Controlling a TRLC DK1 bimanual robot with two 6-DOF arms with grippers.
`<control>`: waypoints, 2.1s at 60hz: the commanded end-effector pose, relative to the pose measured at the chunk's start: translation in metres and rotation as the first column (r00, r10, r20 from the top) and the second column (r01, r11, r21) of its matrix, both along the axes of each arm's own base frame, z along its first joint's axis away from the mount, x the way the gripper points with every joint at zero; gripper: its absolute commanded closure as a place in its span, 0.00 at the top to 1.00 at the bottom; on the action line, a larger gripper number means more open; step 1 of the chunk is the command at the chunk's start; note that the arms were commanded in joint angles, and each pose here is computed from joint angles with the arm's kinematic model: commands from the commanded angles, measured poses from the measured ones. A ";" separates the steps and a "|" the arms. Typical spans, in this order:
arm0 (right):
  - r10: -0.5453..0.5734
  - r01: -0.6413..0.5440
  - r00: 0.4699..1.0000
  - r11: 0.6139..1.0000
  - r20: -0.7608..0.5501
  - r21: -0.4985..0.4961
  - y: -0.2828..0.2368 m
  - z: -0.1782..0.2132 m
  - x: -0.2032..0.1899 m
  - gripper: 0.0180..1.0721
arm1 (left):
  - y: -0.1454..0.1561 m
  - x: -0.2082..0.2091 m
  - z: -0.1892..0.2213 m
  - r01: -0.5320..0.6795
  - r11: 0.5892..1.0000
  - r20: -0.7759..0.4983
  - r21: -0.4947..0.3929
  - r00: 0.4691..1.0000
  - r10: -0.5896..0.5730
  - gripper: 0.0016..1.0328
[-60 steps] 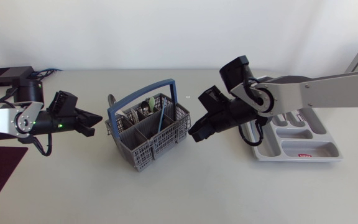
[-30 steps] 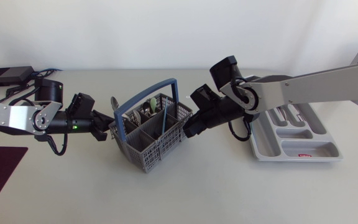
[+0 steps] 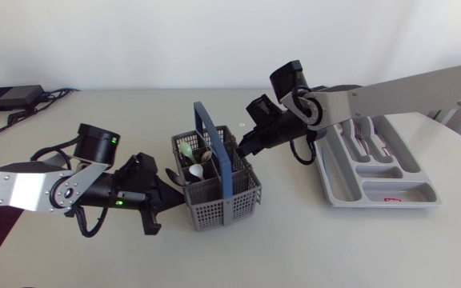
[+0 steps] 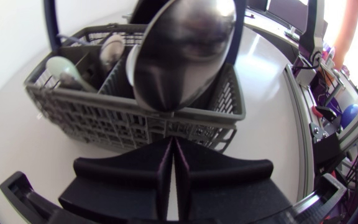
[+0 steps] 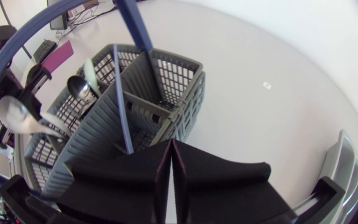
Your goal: Sort the cutlery from the basket into the organizer compartments.
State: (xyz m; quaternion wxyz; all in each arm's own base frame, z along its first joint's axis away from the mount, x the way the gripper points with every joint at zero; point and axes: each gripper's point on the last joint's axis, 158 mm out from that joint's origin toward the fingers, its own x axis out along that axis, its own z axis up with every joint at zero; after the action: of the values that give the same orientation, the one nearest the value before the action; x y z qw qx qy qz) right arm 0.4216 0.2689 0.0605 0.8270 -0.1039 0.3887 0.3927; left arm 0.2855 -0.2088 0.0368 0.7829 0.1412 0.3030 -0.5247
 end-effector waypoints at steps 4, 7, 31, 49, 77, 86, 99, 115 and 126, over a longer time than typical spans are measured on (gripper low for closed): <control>-0.013 0.013 1.000 1.000 0.019 -0.010 0.003 0.002 0.013 0.06 | -0.017 -0.025 -0.012 0.072 0.996 -0.007 0.059 0.997 -0.072 0.03; -0.022 0.022 0.999 1.000 0.026 -0.009 -0.002 0.007 0.013 0.06 | -0.014 -0.020 -0.006 0.055 0.997 0.009 0.053 0.998 -0.055 0.03; 0.022 -0.022 0.999 1.000 0.043 -0.003 -0.047 0.061 -0.073 0.05 | 0.067 0.058 0.050 -0.225 0.974 0.192 -0.015 0.956 0.223 0.03; 0.092 -0.092 0.996 0.995 -0.002 -0.032 -0.057 0.053 -0.139 0.06 | 0.081 0.145 0.055 -0.356 0.924 0.196 -0.141 0.905 0.378 0.03; 0.201 -0.207 0.974 0.977 -0.101 -0.053 -0.026 -0.007 -0.182 0.06 | 0.067 0.198 0.019 -0.358 0.921 0.110 -0.150 0.920 0.376 0.03; 0.176 -0.182 0.980 0.981 -0.092 -0.064 -0.024 -0.023 -0.160 0.05 | 0.049 0.183 0.018 -0.295 0.941 0.074 -0.164 0.948 0.310 0.03; 0.110 -0.113 0.993 0.992 -0.040 -0.064 -0.035 -0.014 -0.126 0.05 | 0.035 0.155 0.014 -0.216 0.964 0.042 -0.156 0.973 0.225 0.03; 0.034 -0.034 0.999 0.998 0.004 -0.052 -0.051 -0.004 -0.089 0.06 | 0.025 0.114 0.021 -0.148 0.978 0.036 -0.144 0.987 0.155 0.03; -0.003 0.004 1.000 0.999 0.020 -0.047 -0.059 -0.005 -0.059 0.06 | 0.011 0.077 0.022 -0.096 0.986 0.032 -0.136 0.994 0.101 0.03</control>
State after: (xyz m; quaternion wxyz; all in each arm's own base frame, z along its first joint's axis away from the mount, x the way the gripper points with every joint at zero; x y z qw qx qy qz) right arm 0.3358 0.1977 0.0389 0.8145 -0.1244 0.4281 0.3713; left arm 0.3949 -0.1744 0.0550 0.8446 0.0763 0.2673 -0.4576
